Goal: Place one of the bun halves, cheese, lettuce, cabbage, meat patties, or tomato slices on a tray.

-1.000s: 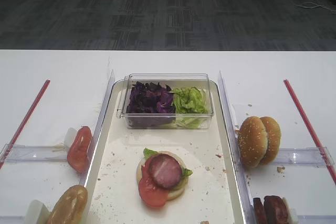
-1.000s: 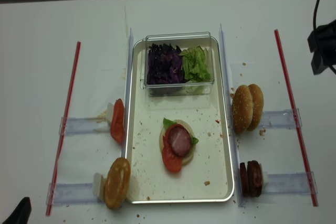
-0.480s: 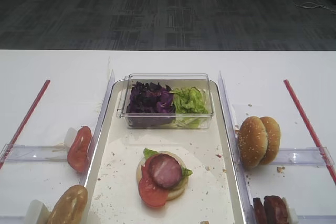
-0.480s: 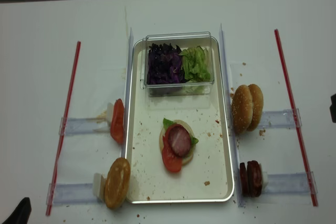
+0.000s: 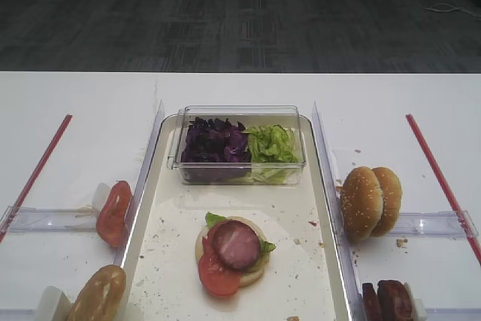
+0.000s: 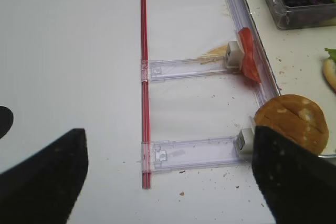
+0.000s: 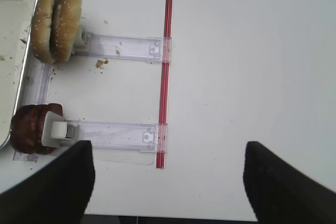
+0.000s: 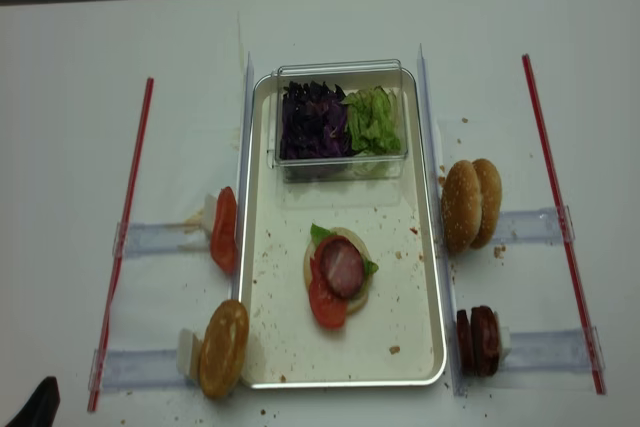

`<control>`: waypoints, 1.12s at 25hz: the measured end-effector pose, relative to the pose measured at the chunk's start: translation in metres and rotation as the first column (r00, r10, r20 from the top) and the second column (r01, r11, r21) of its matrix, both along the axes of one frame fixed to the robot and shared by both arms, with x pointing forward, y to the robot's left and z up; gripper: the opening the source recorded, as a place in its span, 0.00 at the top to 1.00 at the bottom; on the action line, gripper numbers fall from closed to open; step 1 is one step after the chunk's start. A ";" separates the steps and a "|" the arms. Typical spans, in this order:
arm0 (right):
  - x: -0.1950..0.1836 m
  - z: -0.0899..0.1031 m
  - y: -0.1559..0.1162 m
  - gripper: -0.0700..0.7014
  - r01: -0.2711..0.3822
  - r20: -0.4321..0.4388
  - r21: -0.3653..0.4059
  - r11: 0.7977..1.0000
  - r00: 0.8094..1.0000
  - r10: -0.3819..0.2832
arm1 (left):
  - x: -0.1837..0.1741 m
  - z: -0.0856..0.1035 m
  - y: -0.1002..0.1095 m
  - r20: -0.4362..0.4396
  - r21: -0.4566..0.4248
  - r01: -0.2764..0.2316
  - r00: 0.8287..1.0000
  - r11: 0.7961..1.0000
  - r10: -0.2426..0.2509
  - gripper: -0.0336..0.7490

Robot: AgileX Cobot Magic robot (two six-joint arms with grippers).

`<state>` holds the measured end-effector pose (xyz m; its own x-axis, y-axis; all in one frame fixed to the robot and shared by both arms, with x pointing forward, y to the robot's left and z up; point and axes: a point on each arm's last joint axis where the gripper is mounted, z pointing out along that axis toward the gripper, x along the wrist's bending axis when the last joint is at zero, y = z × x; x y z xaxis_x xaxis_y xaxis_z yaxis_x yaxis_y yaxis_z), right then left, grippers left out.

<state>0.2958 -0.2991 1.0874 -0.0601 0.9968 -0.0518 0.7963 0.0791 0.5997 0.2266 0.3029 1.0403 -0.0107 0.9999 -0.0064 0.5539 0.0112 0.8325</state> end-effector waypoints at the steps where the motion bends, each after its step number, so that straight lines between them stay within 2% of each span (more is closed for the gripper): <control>1: -0.004 -0.003 0.000 0.12 0.002 0.014 0.001 1.000 1.000 -0.002 | 0.000 0.000 0.000 0.000 0.000 0.000 1.000 1.000 0.000 0.17; 9: -0.024 -0.040 0.001 0.12 0.002 0.041 0.005 1.000 0.999 -0.003 | 0.000 0.000 0.000 0.000 0.000 0.000 1.000 1.000 0.000 0.17; 14: -0.037 -0.041 0.002 0.12 0.002 0.158 0.002 1.000 0.987 -0.002 | 0.000 0.000 0.000 0.000 0.000 0.000 1.000 1.000 0.000 0.17; 18: -0.047 -0.043 0.003 0.12 -0.002 0.253 0.009 1.000 0.967 0.000 | 0.000 0.000 0.000 0.000 0.000 0.000 1.000 1.000 0.000 0.17; 25: -0.062 -0.043 0.005 0.12 -0.008 0.362 0.012 1.000 0.932 0.003 | 0.000 0.000 0.000 0.000 0.000 0.000 1.000 1.000 0.000 0.17; 28: -0.065 -0.044 0.005 0.12 -0.009 0.382 0.012 1.000 0.924 0.004 | 0.000 0.000 0.000 0.000 0.000 0.000 1.000 1.000 0.000 0.17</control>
<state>0.2305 -0.2943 1.0439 -0.0445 0.9973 -0.0589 0.5061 0.0734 0.8594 0.2266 0.3029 1.0403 -0.0107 0.9999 -0.0064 0.5539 0.0112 0.8325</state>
